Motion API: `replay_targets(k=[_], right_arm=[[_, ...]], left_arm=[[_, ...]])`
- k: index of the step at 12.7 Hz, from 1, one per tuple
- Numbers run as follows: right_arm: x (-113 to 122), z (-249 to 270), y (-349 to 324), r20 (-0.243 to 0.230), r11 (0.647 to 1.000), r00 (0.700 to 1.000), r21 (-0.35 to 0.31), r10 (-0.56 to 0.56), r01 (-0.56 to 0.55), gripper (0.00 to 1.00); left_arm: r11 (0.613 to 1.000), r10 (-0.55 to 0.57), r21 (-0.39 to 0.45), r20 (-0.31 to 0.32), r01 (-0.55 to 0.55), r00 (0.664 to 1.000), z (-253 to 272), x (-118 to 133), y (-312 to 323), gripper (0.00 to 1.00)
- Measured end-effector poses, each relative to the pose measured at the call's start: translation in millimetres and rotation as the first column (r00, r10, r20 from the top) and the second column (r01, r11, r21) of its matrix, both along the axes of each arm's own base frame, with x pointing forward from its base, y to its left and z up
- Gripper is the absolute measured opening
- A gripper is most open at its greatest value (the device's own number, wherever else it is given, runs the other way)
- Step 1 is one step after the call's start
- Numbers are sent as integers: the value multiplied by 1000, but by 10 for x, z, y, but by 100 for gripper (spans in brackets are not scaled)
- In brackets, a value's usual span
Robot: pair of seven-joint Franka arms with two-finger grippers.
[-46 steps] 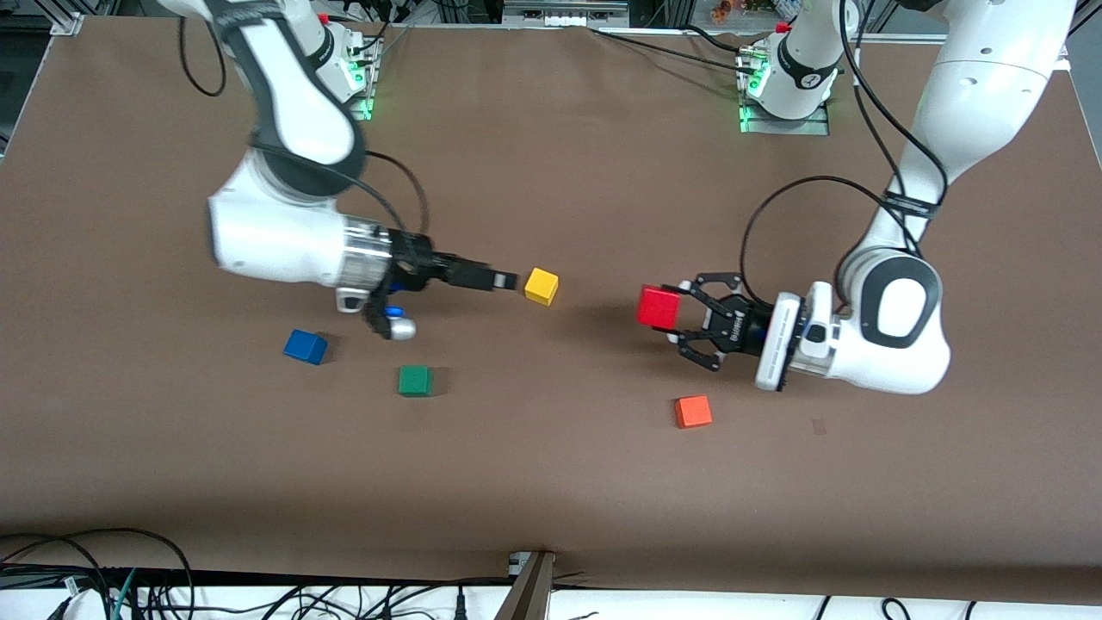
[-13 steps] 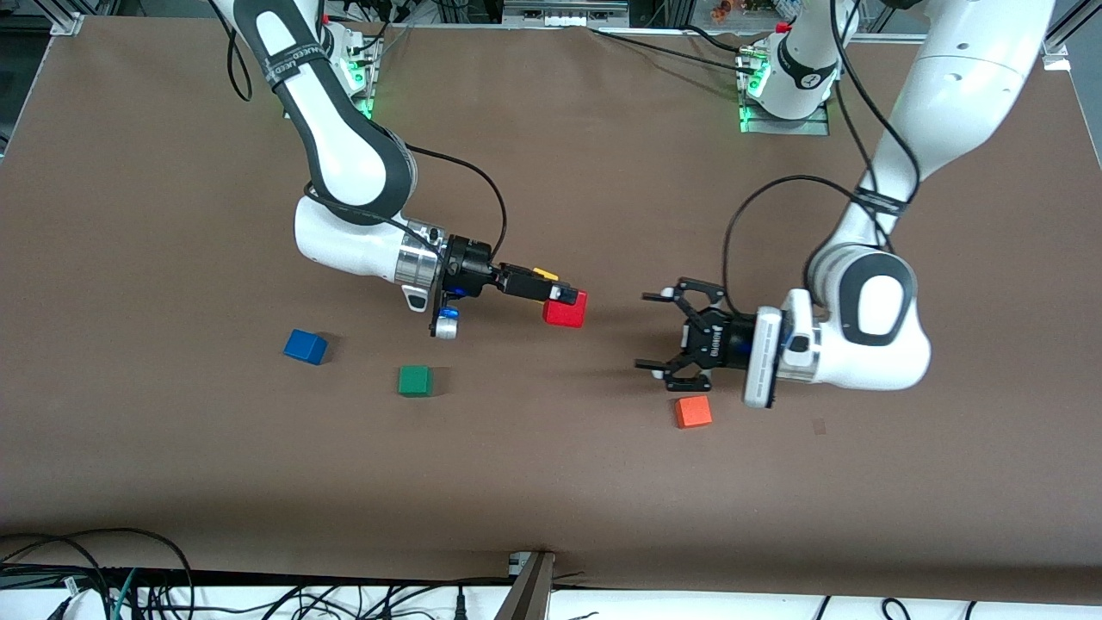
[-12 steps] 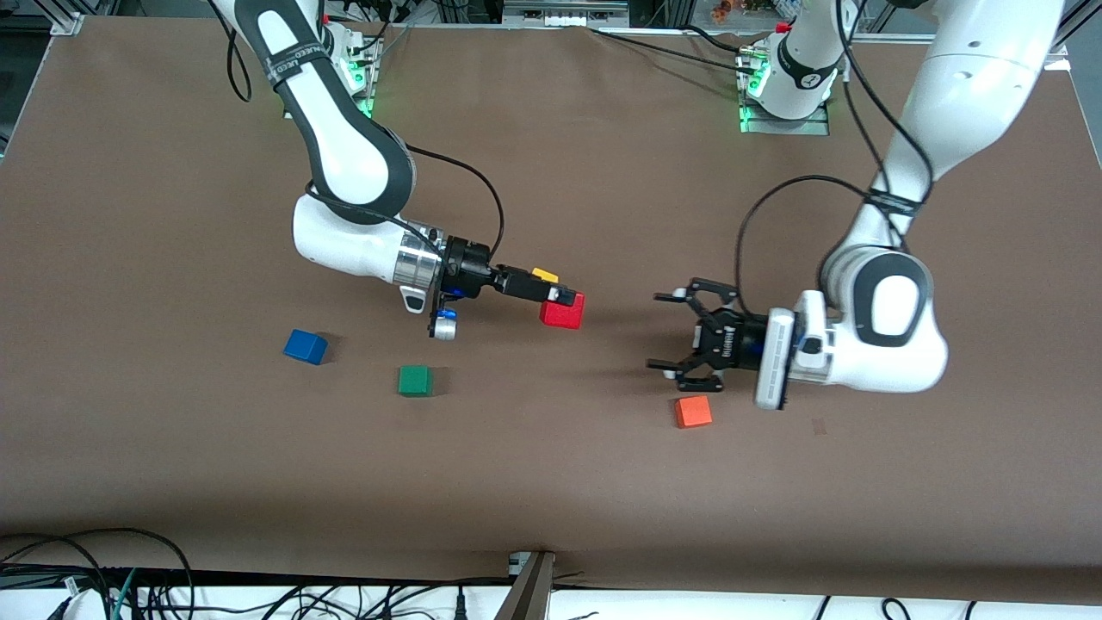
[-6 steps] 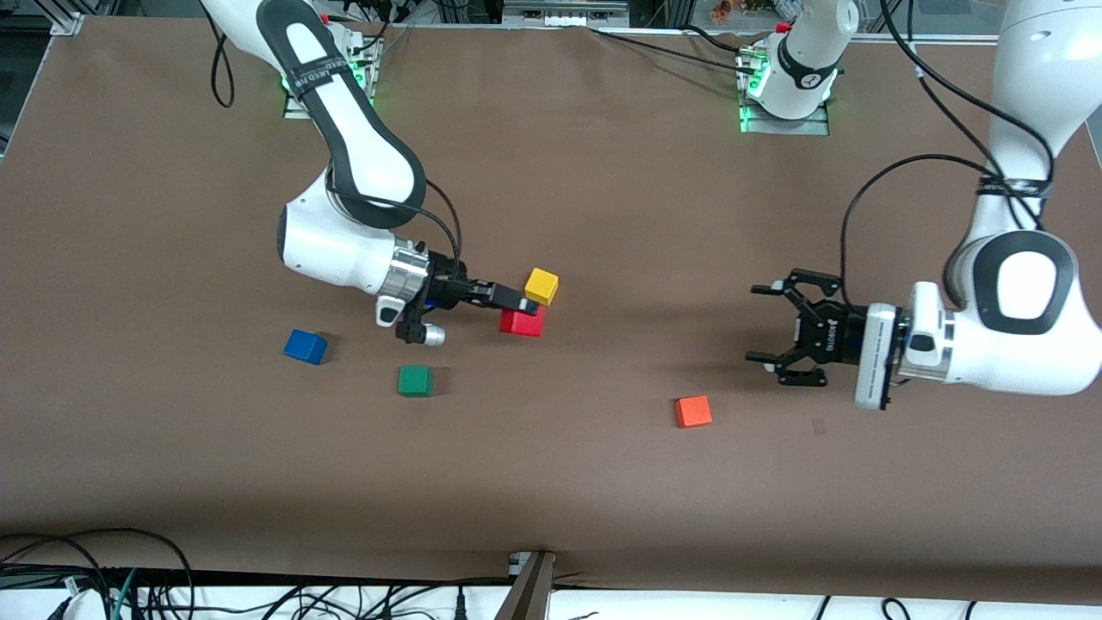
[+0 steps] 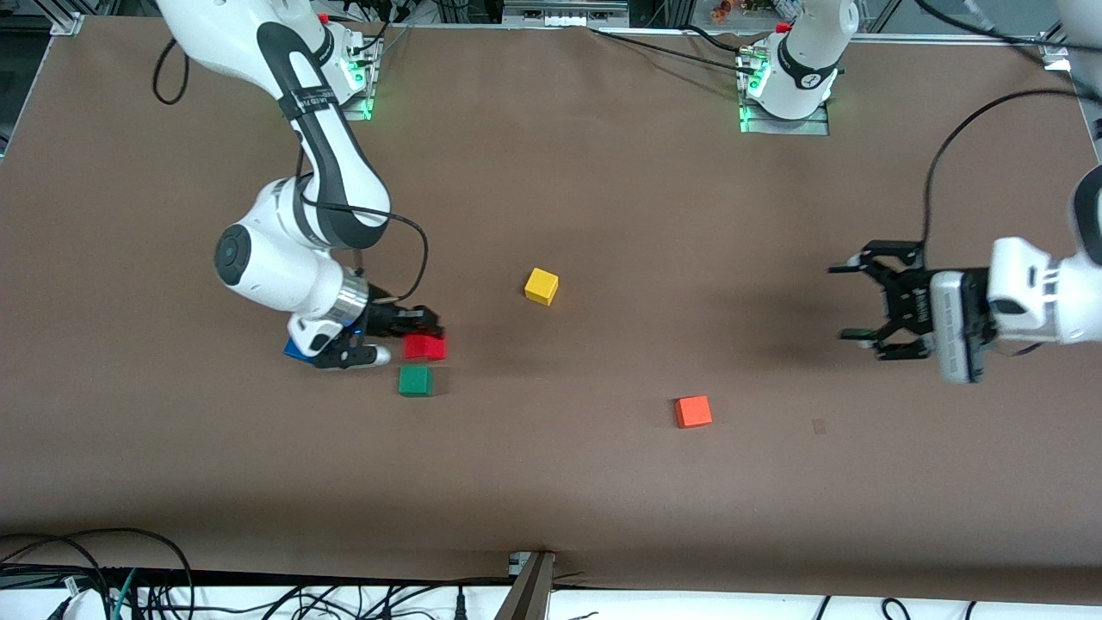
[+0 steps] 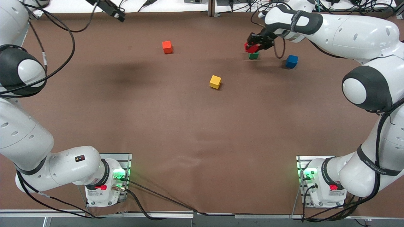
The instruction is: Pass red block to right arm, stack on blue
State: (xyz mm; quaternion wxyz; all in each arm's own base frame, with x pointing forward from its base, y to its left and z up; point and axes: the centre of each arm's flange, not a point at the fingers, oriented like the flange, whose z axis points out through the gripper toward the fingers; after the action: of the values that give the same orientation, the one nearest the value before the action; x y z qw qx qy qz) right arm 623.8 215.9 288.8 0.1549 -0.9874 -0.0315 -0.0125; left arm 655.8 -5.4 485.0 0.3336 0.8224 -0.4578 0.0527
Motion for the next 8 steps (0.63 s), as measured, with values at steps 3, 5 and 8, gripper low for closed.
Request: replay_targets(k=[3,5,8], right_arm=[[116,-4,-677,-16,964,996,-248,90,-92,55],[160,-35,-1114,-34,929,994,-355,100,-105,55],[88,-196,-1335,-76,902,992,-411,106,-128,55]], left_arm=[[969,52,241,1,-51,999,402,-205,197,100],[927,94,364,20,-95,995,658,-327,250,100],[839,228,506,11,-202,974,977,-545,282,100]])
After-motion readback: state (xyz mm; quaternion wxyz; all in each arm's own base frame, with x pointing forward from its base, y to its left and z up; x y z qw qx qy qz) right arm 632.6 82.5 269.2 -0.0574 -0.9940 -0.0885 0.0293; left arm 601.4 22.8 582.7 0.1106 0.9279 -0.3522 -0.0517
